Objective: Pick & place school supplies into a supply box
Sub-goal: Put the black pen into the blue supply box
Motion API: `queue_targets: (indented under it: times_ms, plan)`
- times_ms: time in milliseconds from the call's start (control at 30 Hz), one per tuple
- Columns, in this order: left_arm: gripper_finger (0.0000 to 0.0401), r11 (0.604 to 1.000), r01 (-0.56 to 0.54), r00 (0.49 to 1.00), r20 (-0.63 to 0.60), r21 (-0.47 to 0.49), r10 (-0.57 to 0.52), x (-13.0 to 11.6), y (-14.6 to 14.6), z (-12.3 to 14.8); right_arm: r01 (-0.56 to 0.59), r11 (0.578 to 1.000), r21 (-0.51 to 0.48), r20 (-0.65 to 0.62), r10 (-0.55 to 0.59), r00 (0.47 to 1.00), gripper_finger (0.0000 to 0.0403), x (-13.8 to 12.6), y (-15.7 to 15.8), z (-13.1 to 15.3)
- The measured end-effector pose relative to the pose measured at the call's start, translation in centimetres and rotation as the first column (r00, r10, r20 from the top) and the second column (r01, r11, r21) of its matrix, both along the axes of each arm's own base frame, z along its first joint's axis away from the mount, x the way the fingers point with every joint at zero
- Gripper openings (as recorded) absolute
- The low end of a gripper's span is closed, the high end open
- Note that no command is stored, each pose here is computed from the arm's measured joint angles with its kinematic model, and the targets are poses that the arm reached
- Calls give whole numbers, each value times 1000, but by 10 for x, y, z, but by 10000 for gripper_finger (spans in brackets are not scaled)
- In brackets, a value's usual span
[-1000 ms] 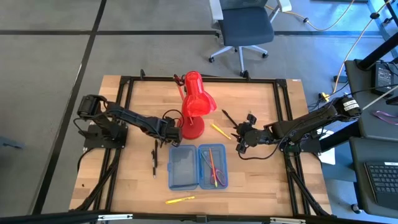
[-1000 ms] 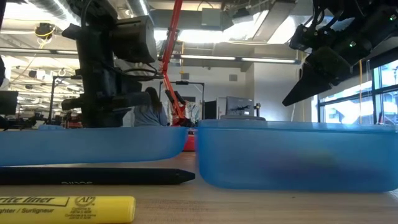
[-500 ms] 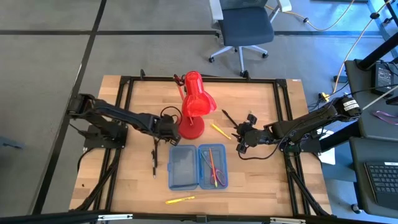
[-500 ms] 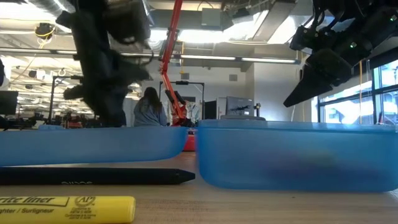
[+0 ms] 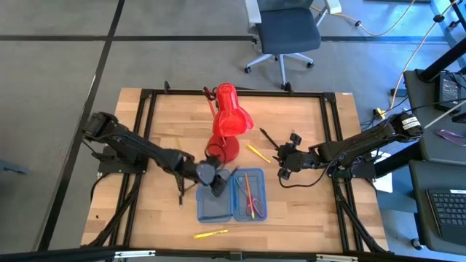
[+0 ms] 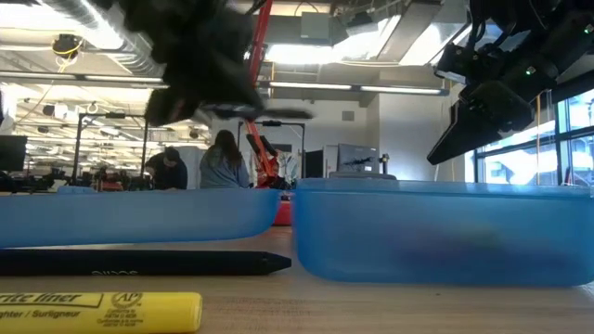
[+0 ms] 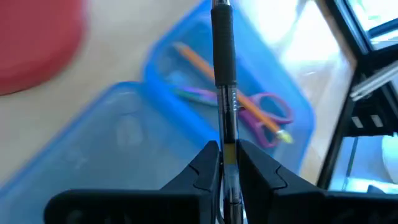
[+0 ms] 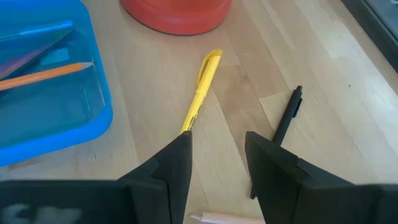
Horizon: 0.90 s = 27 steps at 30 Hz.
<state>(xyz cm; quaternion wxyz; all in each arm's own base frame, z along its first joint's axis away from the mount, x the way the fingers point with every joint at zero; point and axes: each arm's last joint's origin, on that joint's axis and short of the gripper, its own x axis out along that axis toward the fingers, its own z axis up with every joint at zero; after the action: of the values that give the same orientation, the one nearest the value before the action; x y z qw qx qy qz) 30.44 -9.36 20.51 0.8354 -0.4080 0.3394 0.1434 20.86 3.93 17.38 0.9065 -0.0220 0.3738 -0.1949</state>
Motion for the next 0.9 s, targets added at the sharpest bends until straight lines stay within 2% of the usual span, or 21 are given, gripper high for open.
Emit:
queue_targets:
  times_ms: [200, 333, 500, 667, 900]
  plan:
    - [31, 998, 36, 998, -54, 59, -33, 41, -36, 0, -24, 999, -36, -16, 23, 1000, 152, 0, -1, 0]
    - [31, 999, 6, 992, -128, 52, 1, 64, -52, -15, -50, 996, -71, -38, 47, 998, 152, 1, -3, 0]
    - [31, 998, -34, 991, -125, 59, 42, 91, -60, -28, -73, 992, -104, -59, 67, 996, 152, 1, -7, 0]
    - [34, 995, -94, 987, -129, 31, 97, 105, -59, -38, -107, 986, -129, -84, 97, 992, 152, 2, -8, 0]
    - [44, 988, -151, 976, -158, -11, 147, 105, -57, -49, -180, 977, -113, -116, 167, 979, 152, 1, -7, -1]
